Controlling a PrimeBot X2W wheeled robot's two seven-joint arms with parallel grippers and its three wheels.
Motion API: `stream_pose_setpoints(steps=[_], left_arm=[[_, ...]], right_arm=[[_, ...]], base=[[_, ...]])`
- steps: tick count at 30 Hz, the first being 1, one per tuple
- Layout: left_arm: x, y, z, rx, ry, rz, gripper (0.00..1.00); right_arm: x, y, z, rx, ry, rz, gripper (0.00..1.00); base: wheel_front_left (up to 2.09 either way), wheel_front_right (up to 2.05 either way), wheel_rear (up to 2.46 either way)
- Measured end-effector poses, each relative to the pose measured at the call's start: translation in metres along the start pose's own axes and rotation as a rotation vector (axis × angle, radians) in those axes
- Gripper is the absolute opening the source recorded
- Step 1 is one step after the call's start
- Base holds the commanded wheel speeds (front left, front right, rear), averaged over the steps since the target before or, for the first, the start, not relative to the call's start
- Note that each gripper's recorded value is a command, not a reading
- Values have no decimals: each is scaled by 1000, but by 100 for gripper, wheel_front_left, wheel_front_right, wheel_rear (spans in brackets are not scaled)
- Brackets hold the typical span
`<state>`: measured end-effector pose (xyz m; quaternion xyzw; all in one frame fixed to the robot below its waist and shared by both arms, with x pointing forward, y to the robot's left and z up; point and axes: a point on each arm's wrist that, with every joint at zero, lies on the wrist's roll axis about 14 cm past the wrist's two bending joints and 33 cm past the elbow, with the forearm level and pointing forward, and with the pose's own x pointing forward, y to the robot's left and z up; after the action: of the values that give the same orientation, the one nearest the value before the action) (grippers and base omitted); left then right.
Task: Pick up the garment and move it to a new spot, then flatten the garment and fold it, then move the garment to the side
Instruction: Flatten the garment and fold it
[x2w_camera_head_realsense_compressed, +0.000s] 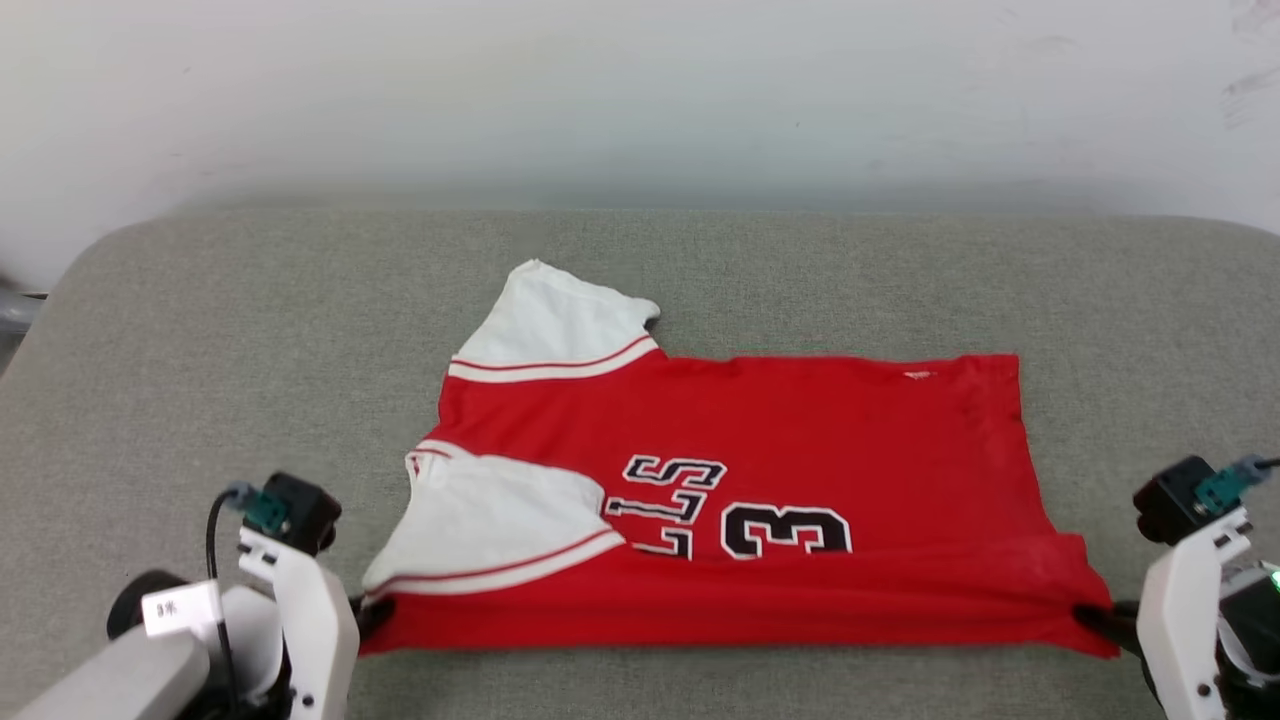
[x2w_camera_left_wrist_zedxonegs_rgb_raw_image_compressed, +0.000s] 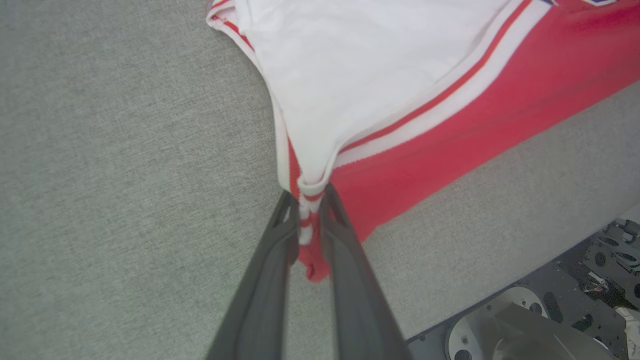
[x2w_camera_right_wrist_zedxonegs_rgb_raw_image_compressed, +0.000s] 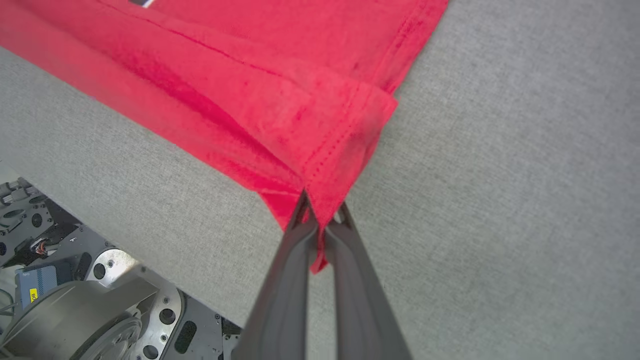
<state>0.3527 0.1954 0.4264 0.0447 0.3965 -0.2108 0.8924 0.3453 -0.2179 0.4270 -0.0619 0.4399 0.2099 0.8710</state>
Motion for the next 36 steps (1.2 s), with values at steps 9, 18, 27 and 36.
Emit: stream_pose_setpoints(steps=[9,18,27,36], left_arm=[[1,-12,-35,-80,66,-17,0],[12,-11,-53,-127,88,4,100],[-4,10,-7,-70,-88,70,100],[-8,26,98,41,-367,126,100]], right_arm=[[2,-2,-32,51,100,6,0],[21,4,-39,94,78,3,100],[-4,-11,34,82,-330,-83,100],[-53,-26,100,84,-808,-251,100]], base=[[0,0,0],[0,0,0],[0,0,0],[0,0,0]])
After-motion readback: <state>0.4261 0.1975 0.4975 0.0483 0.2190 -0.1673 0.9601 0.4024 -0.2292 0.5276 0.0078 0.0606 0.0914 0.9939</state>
